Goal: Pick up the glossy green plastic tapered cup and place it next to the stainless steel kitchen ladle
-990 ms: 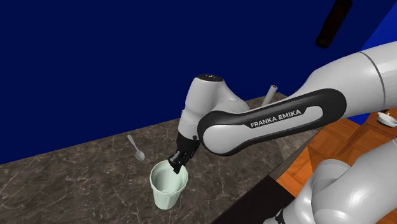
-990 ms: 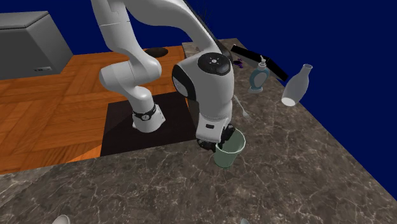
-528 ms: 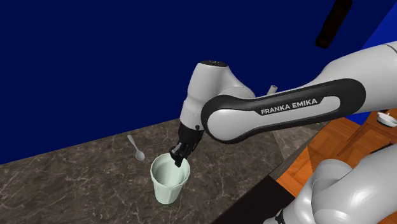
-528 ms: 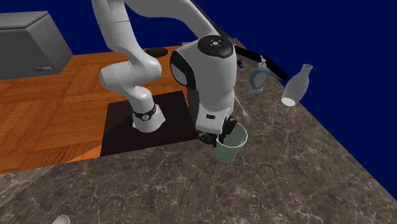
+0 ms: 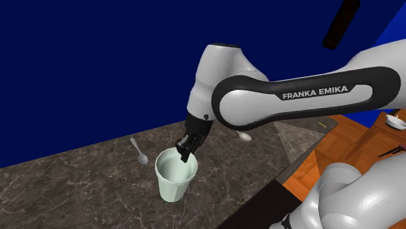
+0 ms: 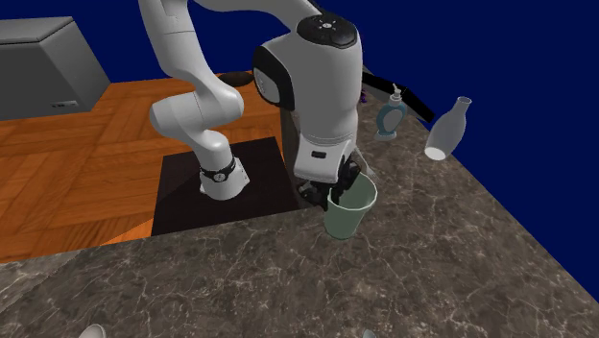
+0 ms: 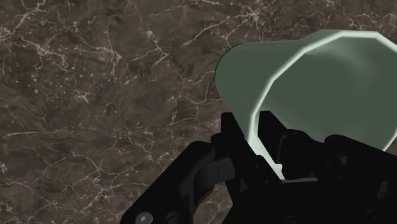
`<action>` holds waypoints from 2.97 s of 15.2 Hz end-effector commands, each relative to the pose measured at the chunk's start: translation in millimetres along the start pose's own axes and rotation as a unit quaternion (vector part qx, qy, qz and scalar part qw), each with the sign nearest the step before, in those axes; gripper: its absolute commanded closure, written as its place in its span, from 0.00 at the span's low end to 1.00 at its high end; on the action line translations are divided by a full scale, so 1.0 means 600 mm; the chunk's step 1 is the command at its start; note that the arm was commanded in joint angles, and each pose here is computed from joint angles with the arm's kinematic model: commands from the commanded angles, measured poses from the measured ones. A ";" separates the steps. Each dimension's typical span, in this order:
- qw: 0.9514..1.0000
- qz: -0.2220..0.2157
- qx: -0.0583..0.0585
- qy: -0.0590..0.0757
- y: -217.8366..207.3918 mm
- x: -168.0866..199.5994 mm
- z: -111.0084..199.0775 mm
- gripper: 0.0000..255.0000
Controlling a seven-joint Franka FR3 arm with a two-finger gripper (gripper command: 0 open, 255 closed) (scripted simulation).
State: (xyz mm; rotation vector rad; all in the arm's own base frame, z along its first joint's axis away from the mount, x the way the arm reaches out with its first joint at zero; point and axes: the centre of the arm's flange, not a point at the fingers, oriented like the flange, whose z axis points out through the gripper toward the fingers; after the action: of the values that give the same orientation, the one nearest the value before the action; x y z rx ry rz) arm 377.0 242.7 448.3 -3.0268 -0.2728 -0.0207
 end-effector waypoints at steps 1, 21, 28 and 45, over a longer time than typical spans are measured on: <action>1.000 0.000 0.000 0.000 -0.003 0.001 -0.017 1.00; 1.000 0.000 0.000 0.000 0.002 -0.001 -0.179 1.00; 1.000 0.000 0.000 0.000 0.149 -0.045 -0.195 1.00; 1.000 0.000 0.000 0.000 0.505 -0.151 -0.235 1.00</action>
State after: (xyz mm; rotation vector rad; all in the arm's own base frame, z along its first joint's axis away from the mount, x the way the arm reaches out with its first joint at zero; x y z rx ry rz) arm 344.6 -69.6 555.5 -3.0266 -0.2710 -0.0208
